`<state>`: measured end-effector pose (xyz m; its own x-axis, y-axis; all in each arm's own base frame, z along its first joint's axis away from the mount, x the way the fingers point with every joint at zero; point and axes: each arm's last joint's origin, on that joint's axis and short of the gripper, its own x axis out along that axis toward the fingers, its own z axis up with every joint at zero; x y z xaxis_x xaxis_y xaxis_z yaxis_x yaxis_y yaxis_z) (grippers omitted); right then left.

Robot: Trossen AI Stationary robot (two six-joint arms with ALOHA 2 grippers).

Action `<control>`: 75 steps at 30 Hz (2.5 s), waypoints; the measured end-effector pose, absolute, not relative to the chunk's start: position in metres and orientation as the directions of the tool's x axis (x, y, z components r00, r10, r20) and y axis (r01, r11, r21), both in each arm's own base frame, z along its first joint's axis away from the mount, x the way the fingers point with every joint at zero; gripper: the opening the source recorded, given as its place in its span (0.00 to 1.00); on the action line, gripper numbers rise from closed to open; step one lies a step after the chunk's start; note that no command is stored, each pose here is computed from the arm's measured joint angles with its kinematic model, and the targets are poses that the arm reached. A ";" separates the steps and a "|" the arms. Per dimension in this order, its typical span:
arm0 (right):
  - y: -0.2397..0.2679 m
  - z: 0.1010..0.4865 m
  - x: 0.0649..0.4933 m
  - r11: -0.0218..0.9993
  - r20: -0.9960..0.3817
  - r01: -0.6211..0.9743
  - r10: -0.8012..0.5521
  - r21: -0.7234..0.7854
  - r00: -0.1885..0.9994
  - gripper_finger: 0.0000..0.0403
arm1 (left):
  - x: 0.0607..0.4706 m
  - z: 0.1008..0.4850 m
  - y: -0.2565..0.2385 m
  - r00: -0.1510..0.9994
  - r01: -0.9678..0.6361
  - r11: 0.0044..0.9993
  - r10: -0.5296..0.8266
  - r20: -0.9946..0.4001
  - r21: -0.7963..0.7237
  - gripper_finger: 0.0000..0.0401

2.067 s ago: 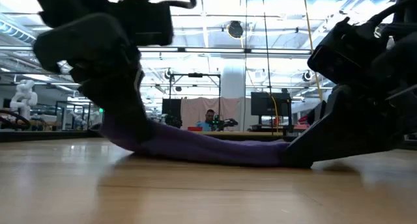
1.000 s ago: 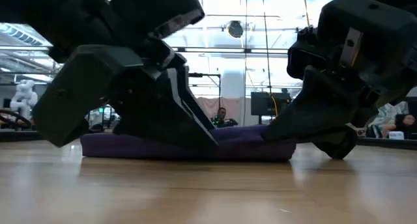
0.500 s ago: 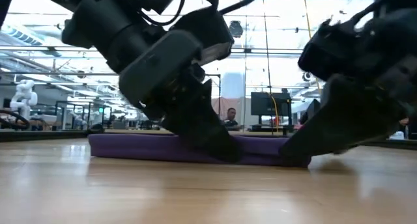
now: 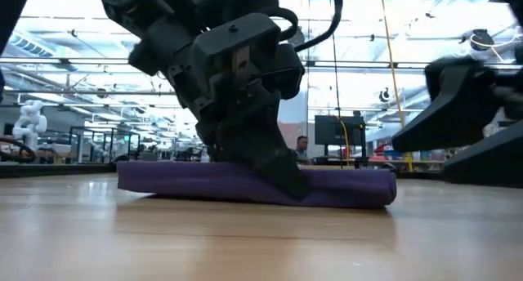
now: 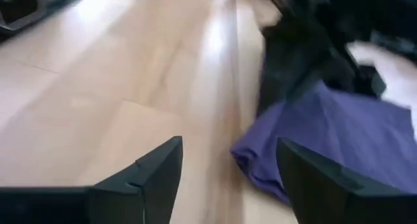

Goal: Roll towel
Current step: Roll the purple towel

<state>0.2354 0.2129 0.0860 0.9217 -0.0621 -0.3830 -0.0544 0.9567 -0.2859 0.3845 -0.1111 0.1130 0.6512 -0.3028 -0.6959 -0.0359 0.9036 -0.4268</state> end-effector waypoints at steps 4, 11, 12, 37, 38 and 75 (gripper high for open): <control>0.218 0.090 0.239 0.948 -0.377 -0.065 -0.060 -0.311 0.924 0.55 | 0.387 0.114 -0.102 0.638 -0.036 0.874 -0.353 -0.685 -0.485 0.01; 0.211 0.090 0.249 0.958 -0.395 0.010 -0.128 -0.287 0.910 0.47 | 0.389 0.114 -0.092 0.628 -0.053 0.847 -0.383 -0.677 -0.529 0.01; 0.209 0.088 0.249 0.956 -0.408 0.015 -0.139 -0.292 0.902 0.47 | 0.389 0.114 -0.092 0.629 -0.053 0.847 -0.384 -0.677 -0.529 0.01; 0.182 0.083 0.269 0.992 -0.512 0.123 -0.095 0.021 0.854 0.02 | 0.389 0.113 -0.091 0.652 -0.081 0.886 -0.300 -0.696 -0.457 0.03; 0.182 0.082 0.269 0.988 -0.518 0.143 -0.096 0.051 0.850 0.03 | 0.389 0.112 -0.092 0.656 -0.088 0.894 -0.279 -0.701 -0.439 0.04; 0.186 0.081 0.265 0.967 -0.581 0.128 0.025 0.220 0.813 0.02 | 0.288 0.135 -0.187 0.426 -0.145 0.984 0.152 -0.892 0.099 0.03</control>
